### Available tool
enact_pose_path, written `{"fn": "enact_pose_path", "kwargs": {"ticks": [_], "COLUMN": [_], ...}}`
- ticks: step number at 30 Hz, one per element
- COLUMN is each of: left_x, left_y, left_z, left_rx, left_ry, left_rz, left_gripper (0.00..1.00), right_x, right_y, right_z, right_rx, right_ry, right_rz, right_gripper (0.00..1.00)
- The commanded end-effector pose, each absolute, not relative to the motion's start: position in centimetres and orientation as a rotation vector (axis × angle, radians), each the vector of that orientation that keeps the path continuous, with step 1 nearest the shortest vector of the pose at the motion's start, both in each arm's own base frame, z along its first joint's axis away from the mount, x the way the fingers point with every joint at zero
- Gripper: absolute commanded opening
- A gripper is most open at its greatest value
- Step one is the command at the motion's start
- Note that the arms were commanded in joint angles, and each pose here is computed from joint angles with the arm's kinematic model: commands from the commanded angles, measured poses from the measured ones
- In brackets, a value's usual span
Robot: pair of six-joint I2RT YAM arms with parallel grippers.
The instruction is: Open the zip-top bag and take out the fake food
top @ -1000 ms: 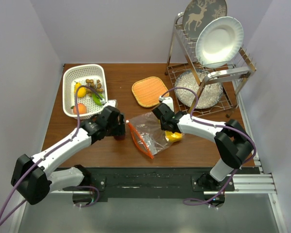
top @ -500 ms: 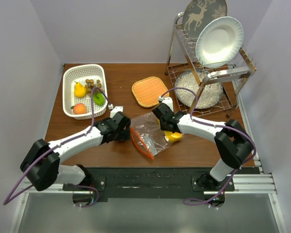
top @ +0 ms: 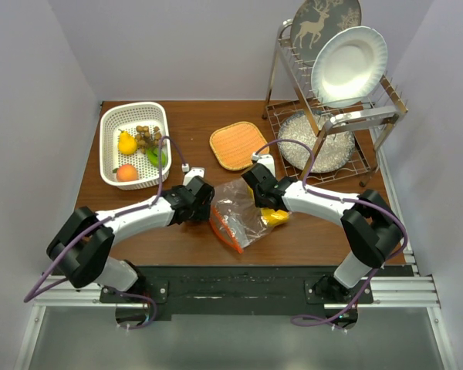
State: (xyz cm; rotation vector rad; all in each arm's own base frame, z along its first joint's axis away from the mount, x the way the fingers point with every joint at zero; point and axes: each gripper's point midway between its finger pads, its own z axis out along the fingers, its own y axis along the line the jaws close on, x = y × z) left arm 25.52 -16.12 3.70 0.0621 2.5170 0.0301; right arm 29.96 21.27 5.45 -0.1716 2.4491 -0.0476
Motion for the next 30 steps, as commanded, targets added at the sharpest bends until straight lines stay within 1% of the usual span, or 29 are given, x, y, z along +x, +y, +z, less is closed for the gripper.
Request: {"fn": "enact_pose_path", "kwargs": {"ticks": [1, 2, 5, 7, 8, 13, 14, 16, 18, 19, 20, 22, 26, 28, 30], "left_x": [26.6, 26.5, 26.3, 26.4, 26.7, 29.5, 30.4, 31.7, 33.0, 33.7, 34.6, 35.9, 38.0, 38.6, 39.1], "left_y": [-17.0, -16.9, -16.5, -15.9, -15.7, -13.5, -11.8, -10.4, -7.8, -7.6, -6.0, -5.0, -1.2, -0.3, 0.8], "left_z": [4.1, 4.2, 5.1, 6.5, 7.9, 14.6, 15.9, 17.8, 18.5, 19.4, 19.4, 19.6, 16.8, 15.7, 14.2], "left_rx": [0.042, 0.039, 0.009, -0.009, -0.029, -0.154, -0.217, -0.24, -0.309, -0.324, -0.369, -0.399, -0.514, -0.546, -0.579], "left_ry": [2.473, 2.472, 2.465, 2.447, 2.419, 2.298, 2.265, 2.223, 2.209, 2.192, 2.182, 2.162, 2.197, 2.208, 2.232], "left_rz": [0.0, -0.005, 0.001, 0.023, 0.013, -0.05, -0.055, -0.057, -0.013, -0.039, -0.02, -0.029, 0.037, 0.037, 0.054], "left_gripper": [0.65, 0.57, 0.4, 0.33, 0.31, 0.31, 0.31, 0.31, 0.31, 0.31, 0.32, 0.32, 0.33, 0.33, 0.51], "right_x": [30.0, 30.1, 30.0, 29.9, 29.9, 29.9, 29.9, 29.9, 29.9, 29.9, 29.9, 29.9, 29.9, 29.9, 29.8], "right_y": [21.2, 21.2, 21.1, 21.2, 21.2, 21.3, 21.3, 21.3, 21.4, 21.5, 21.5, 21.6, 21.5, 21.5, 21.5], "right_z": [5.9, 5.9, 5.7, 5.7, 5.7, 5.9, 5.8, 5.8, 5.7, 5.6, 5.6, 5.6, 5.6, 5.7, 5.6], "right_rx": [-0.17, -0.167, -0.17, -0.172, -0.17, -0.174, -0.174, -0.174, -0.175, -0.176, -0.176, -0.177, -0.178, -0.177, -0.18], "right_ry": [2.434, 2.433, 2.437, 2.438, 2.438, 2.437, 2.437, 2.438, 2.44, 2.442, 2.442, 2.443, 2.444, 2.443, 2.444], "right_rz": [-0.026, -0.028, -0.027, -0.025, -0.024, -0.017, -0.017, -0.015, -0.009, -0.007, -0.007, -0.004, -0.007, -0.005, -0.006], "right_gripper": [0.0, 0.0, 0.0, 0.0, 0.0, 0.0, 0.0, 0.0, 0.0, 0.0, 0.0, 0.0, 0.0, 0.0, 0.0]}}
